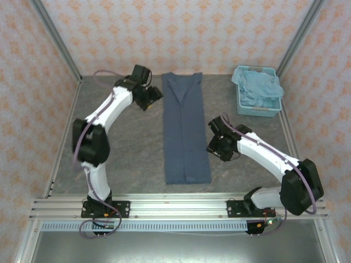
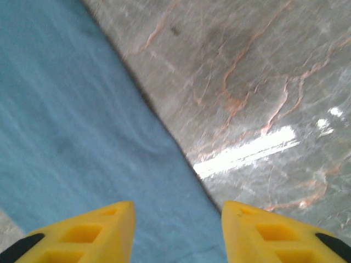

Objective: Fold and stack the t-shirts

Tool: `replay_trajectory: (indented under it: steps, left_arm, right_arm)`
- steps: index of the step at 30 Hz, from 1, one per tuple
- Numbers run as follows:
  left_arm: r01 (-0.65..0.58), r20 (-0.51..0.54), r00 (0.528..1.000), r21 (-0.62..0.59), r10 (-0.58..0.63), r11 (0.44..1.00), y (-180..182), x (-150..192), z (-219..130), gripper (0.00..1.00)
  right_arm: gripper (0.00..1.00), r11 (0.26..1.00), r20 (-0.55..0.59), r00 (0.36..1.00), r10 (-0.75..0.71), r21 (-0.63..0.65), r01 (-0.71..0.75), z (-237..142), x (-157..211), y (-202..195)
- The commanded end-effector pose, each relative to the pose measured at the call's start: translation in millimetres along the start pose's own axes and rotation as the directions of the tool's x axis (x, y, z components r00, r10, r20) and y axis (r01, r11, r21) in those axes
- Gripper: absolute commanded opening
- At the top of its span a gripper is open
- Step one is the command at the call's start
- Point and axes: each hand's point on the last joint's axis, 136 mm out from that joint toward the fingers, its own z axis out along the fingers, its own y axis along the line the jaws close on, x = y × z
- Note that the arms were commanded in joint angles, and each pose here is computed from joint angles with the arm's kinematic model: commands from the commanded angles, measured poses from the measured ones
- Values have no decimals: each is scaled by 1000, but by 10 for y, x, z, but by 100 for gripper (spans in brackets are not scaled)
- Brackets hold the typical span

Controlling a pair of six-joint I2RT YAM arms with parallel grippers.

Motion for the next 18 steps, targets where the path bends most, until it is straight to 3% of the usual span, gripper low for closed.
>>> replay_trajectory:
  steps: [1,4,8,12,18]
  left_arm:
    - [-78,-363,930,-58,52,995,556,1282,81,57]
    - [-105,-499,865,-64,59,992,869,2029,-51,59]
    - [-74,-548,836,-44,38,996,1015,2569,-51,62]
    - [-30,-538,843,-64,-9,997,1116,2823,77,62]
    - [-25,-514,858,-66,-13,998,1108,2940,195,58]
  right_arm:
    - [50,996,-133,987,-91,-35,87,-23,302,-95]
    - [52,992,-227,968,-110,-84,93,41,511,-85]
    - [53,990,-331,936,-123,-108,92,190,752,-106]
    - [53,991,-355,927,-124,-99,94,269,815,-146]
    - [52,994,-377,920,-103,-69,83,355,888,-278]
